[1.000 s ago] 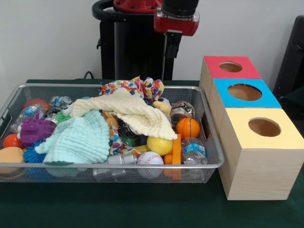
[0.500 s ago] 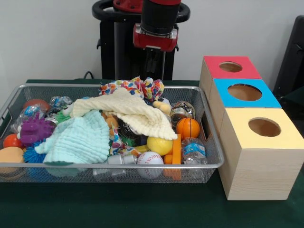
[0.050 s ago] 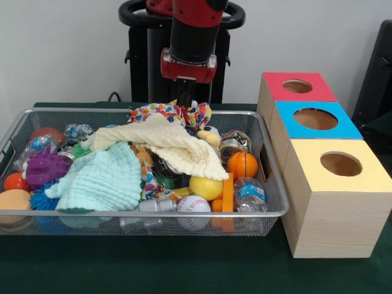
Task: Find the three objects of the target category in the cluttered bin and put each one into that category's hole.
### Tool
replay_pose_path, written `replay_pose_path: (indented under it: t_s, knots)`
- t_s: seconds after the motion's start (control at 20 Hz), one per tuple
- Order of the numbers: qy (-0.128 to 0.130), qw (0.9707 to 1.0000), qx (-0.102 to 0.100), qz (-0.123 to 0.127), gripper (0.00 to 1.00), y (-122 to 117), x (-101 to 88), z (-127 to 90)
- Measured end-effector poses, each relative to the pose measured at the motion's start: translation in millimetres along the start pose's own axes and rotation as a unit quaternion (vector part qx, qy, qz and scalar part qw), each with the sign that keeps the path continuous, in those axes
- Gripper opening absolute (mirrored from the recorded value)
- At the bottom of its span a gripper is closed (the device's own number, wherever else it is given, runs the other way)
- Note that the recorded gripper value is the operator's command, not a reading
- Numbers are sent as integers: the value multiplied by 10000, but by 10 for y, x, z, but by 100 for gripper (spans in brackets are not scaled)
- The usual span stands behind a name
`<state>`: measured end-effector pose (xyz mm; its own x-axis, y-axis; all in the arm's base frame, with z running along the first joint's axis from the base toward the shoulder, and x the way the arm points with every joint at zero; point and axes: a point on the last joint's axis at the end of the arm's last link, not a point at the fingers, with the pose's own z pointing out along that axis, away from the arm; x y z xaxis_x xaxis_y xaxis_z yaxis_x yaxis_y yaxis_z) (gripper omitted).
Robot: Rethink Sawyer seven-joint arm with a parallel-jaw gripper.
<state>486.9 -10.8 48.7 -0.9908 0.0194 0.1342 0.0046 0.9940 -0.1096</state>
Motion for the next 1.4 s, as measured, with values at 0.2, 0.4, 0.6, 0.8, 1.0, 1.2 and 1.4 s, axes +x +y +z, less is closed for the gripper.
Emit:
replay_pose_path:
  t_s: [0.2, 0.4, 0.6, 0.8, 1.0, 1.2, 1.4]
  knots:
    - [42, 9999, -65, -73, 0, -27, -27, 138]
    - [57, 9999, -119, -95, 0, -91, -45, 226]
    - [49, 9998, -167, -85, 0, -164, -52, 256]
    - [22, 9998, -200, -48, 0, -242, -75, 268]
    - [-33, 9997, -233, 6, 0, -353, -125, 279]
    - [-86, 9996, -254, 49, 0, -455, -163, 283]
    - [-173, 9995, -269, 61, 0, -530, -204, 238]
